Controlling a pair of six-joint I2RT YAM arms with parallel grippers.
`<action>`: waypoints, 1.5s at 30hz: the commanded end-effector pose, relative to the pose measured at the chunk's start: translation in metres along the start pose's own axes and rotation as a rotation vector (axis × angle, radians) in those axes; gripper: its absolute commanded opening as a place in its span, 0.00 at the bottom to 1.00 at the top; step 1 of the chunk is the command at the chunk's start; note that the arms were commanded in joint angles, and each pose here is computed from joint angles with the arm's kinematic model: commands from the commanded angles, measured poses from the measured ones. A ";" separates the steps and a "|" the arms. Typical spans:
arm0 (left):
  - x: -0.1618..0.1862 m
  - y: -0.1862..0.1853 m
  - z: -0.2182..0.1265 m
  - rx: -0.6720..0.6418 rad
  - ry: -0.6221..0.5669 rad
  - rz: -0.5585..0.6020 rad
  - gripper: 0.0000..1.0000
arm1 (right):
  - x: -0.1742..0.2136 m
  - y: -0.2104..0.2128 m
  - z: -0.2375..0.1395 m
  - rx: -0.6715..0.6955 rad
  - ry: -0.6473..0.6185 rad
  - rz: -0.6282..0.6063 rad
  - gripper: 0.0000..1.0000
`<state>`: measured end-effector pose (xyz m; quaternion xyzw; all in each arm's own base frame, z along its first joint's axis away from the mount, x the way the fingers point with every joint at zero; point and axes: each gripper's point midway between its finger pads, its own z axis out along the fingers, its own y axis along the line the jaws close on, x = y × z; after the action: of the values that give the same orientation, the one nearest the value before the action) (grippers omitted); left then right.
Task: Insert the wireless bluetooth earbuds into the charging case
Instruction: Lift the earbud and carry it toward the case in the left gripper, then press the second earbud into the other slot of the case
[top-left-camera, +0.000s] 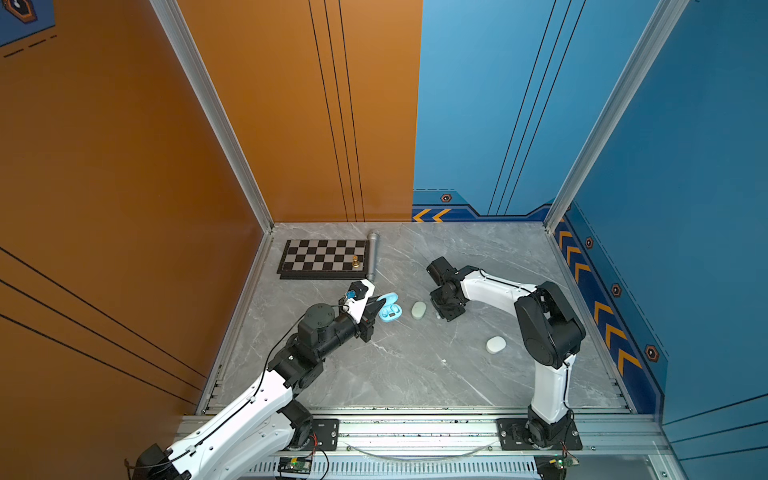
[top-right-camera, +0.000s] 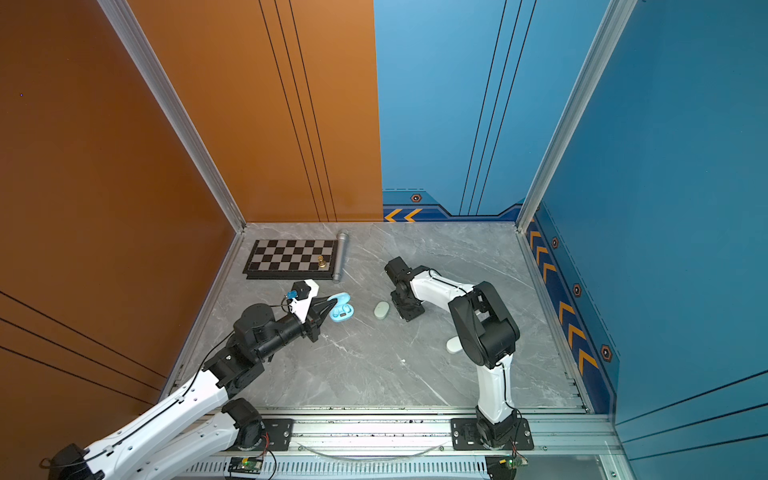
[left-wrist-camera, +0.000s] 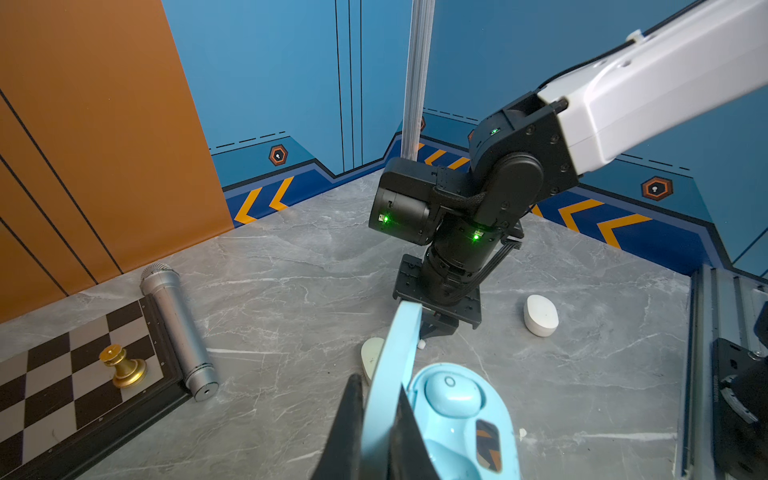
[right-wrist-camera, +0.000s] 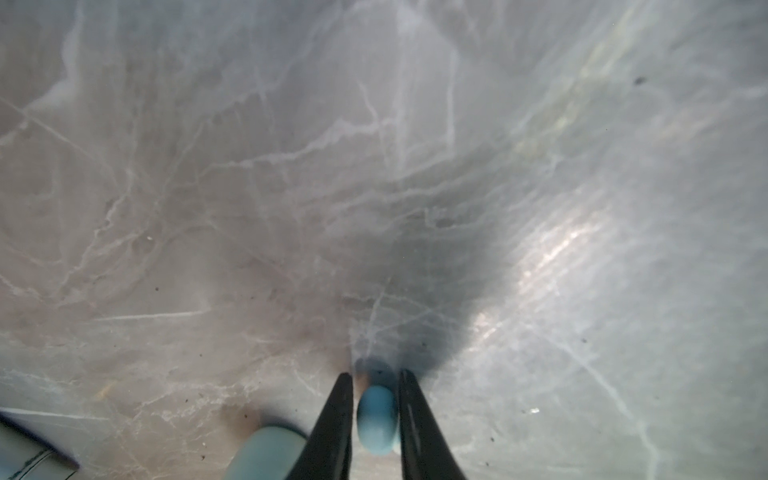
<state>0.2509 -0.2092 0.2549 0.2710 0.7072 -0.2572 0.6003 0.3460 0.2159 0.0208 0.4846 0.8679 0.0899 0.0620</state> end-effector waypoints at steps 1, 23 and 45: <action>0.004 0.006 -0.002 -0.027 0.009 0.010 0.00 | -0.002 -0.040 0.024 0.168 -0.028 -0.051 0.17; -0.005 0.004 0.041 0.021 0.003 -0.082 0.00 | 0.012 0.047 -0.143 -0.494 0.000 -0.854 0.11; -0.044 0.000 0.081 0.080 -0.063 -0.136 0.00 | 0.108 0.035 -0.303 -1.191 0.398 -1.122 0.13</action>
<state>0.3130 -0.2625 0.2615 0.2408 0.7154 -0.3142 0.5757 0.2711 0.2882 0.3103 -0.1288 0.8027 0.5519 0.1857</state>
